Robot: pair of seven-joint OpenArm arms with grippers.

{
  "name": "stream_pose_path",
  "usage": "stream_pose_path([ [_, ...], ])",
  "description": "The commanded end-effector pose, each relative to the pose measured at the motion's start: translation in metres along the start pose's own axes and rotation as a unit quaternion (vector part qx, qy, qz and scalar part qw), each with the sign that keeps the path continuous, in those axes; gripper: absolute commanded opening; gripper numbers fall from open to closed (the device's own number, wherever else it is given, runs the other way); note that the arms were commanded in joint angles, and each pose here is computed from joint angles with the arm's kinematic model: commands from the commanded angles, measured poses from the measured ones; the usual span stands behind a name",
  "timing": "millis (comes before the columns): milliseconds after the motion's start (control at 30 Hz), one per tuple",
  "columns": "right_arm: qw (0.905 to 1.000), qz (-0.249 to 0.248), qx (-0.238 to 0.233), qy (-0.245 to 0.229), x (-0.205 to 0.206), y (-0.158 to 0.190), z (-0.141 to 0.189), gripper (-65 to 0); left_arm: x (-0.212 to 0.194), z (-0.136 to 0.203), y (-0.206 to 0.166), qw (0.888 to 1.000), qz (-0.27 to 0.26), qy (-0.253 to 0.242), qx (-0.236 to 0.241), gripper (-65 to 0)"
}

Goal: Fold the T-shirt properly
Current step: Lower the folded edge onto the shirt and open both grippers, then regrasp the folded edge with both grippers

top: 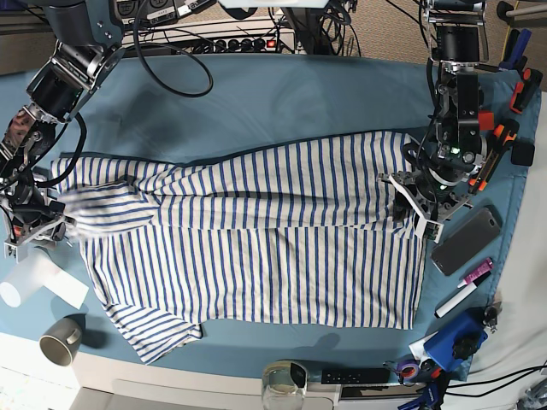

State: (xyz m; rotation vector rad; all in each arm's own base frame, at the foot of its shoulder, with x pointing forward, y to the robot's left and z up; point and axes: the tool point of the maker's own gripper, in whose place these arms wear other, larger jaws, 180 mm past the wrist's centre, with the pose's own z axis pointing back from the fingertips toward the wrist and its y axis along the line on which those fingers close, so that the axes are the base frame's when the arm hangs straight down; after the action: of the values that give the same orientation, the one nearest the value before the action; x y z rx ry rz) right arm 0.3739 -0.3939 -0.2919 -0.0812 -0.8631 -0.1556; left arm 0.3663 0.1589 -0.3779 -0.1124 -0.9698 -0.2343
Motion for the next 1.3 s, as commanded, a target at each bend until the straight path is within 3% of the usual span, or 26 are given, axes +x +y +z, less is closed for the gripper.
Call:
stream_pose_path([
  [0,0.9992,0.001,-0.007,-0.040,0.027,-0.008,0.009,-44.5,0.022,0.001,0.005,0.999,-0.005,-0.031,0.003,-39.2],
  [133,0.9988,-0.011,0.007,-0.047,0.030,-0.003,0.009,-44.5,0.018,0.001,0.005,1.000,-0.005,-0.022,0.004,-39.2],
  [300,0.9989,-0.012,0.007,-0.044,0.029,-0.003,0.009,-44.5,0.009,0.006,0.004,1.000,-0.012,0.026,0.004,-39.2],
  [600,0.9991,-0.012,0.007,-0.040,0.028,-0.003,0.009,-44.5,0.042,0.019,0.003,0.999,-0.027,-0.007,0.015,-39.2],
  [867,0.9991,-0.012,0.007,-0.040,0.028,-0.003,0.009,-44.5,0.030,0.027,0.008,0.998,-0.038,0.045,0.023,-39.2],
  [1100,0.9991,-0.012,0.007,-0.039,0.027,-0.003,0.009,-44.5,0.062,0.046,0.013,0.998,-0.041,0.005,0.049,-39.2],
  [1267,0.9991,-0.012,0.007,-0.040,0.027,-0.003,0.009,-44.5,0.045,0.048,0.012,0.998,-0.038,0.029,0.047,-39.2],
])
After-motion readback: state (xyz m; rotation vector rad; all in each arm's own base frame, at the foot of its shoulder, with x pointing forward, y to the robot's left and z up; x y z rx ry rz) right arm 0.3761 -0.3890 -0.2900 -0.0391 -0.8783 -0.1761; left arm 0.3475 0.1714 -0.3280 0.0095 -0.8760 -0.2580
